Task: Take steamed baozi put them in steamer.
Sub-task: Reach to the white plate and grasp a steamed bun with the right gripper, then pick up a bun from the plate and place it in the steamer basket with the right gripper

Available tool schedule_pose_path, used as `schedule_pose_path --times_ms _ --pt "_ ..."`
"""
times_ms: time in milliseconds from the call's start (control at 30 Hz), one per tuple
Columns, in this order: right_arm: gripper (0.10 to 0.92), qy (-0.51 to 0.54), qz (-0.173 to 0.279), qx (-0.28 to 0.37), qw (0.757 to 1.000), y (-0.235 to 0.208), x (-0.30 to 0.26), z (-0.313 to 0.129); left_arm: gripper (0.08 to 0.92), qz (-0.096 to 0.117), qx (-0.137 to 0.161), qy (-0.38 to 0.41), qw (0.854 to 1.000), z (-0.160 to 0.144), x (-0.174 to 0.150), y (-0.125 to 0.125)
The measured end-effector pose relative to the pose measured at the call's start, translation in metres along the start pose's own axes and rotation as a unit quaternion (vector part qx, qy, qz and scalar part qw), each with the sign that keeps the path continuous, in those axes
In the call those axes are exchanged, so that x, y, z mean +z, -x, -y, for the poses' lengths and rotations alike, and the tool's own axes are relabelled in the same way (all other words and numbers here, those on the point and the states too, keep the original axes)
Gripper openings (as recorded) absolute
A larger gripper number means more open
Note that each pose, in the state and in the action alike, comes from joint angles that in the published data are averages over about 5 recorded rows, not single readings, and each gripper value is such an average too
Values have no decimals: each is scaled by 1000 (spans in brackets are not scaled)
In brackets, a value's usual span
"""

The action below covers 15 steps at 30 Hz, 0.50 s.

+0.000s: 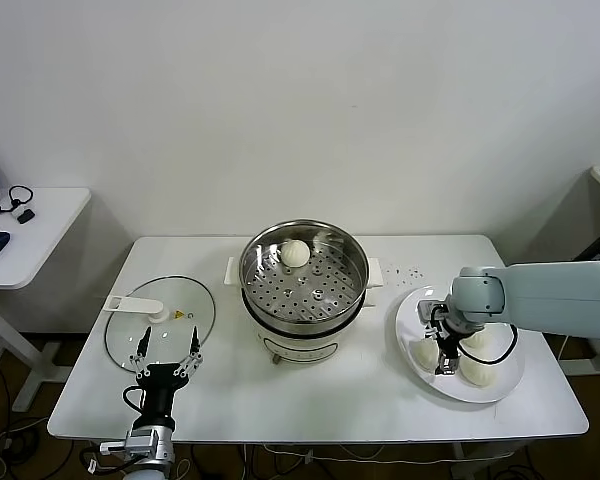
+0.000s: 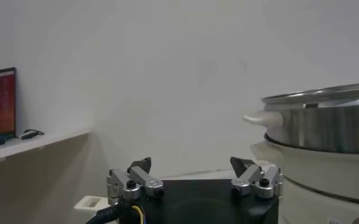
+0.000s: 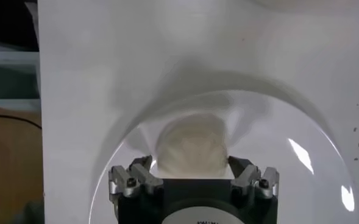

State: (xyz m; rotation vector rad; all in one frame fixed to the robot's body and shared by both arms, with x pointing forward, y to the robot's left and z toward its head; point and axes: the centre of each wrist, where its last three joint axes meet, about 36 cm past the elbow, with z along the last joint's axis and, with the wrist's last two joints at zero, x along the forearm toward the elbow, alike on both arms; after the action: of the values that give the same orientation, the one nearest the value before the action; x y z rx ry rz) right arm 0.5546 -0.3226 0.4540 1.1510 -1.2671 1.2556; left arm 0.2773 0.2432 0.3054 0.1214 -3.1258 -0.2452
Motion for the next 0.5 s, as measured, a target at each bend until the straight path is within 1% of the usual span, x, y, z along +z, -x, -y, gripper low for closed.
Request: schedule_pose_path --times_ms 133,233,500 --pt "667 -3 1 -2 1000 0 -2 1 823 0 0 0 1000 0 0 0" --pt "604 -6 1 -2 1000 -2 -2 2 823 1 -1 1 1000 0 0 0" --pt "570 -14 5 -4 1000 -15 -5 6 823 2 -2 1 1000 -1 -1 1"
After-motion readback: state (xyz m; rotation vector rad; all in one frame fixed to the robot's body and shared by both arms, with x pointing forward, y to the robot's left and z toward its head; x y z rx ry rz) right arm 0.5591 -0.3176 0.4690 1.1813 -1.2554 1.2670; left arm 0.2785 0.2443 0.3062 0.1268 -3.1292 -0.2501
